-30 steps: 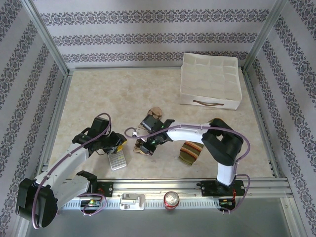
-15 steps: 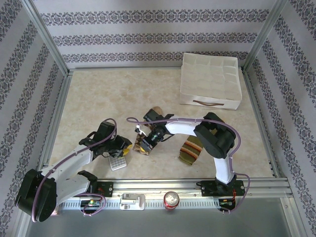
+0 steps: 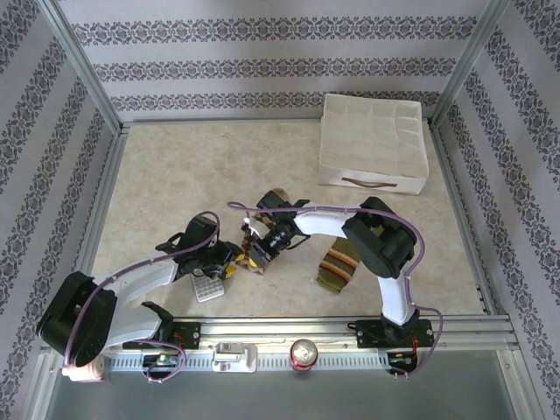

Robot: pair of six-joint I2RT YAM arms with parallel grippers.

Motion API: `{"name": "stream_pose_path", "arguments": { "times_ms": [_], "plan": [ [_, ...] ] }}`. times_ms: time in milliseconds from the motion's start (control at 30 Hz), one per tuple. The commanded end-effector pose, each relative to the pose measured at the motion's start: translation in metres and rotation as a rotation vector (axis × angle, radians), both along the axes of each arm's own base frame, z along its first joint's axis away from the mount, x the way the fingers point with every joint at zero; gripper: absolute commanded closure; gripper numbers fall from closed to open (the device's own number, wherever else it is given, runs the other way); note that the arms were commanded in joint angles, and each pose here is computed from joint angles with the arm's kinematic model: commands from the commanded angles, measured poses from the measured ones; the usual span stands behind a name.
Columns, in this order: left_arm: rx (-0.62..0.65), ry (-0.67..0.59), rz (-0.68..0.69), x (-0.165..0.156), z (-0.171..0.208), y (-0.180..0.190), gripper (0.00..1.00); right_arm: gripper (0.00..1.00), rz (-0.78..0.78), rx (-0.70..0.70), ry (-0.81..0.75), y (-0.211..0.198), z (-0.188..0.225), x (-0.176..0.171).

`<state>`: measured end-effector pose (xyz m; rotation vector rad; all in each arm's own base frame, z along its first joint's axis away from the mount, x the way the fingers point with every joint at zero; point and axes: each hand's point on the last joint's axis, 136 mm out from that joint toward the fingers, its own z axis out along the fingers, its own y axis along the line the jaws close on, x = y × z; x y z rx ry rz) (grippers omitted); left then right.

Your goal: Roll the socks

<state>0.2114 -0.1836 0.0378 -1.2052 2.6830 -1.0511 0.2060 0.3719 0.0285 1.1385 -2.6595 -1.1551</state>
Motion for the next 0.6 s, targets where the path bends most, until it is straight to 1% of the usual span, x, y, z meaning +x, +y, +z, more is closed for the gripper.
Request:
{"name": "stream_pose_path", "arguments": {
  "times_ms": [0, 200, 267, 333, 400, 433, 467, 533, 567],
  "plan": [
    [-0.016, -0.033, 0.028, 0.012, 0.0, -0.006, 0.57, 1.0, -0.013, 0.009, 0.044, 0.001, -0.003, 0.0],
    [-0.017, -0.023, 0.045, 0.019, -0.01, -0.012, 0.58, 1.0, -0.022, 0.017, 0.06, 0.0, -0.004, -0.001],
    [-0.005, -0.002, 0.042, 0.017, -0.014, -0.012, 0.62, 1.0, -0.025, 0.019, 0.062, 0.001, -0.005, -0.001],
    [0.017, 0.018, 0.045, 0.014, -0.018, -0.01, 0.69, 1.0, -0.024, 0.02, 0.059, 0.0, -0.005, -0.001],
    [0.04, 0.045, 0.049, 0.01, -0.022, -0.007, 0.82, 1.0, -0.024, 0.021, 0.047, -0.001, -0.004, 0.0],
    [0.05, 0.061, 0.053, 0.008, -0.024, -0.005, 0.91, 1.0, -0.019, 0.024, 0.029, -0.002, -0.003, 0.0],
    [0.062, 0.08, 0.056, 0.004, -0.026, -0.003, 0.99, 0.96, -0.016, 0.03, 0.009, -0.002, -0.001, 0.001],
    [0.086, 0.113, 0.066, -0.002, -0.029, 0.002, 1.0, 0.87, 0.003, 0.054, -0.06, -0.004, 0.008, 0.002],
    [0.097, 0.129, 0.073, -0.005, -0.031, 0.005, 1.0, 0.82, 0.023, 0.062, -0.121, -0.006, 0.014, 0.002]
  ]
}}
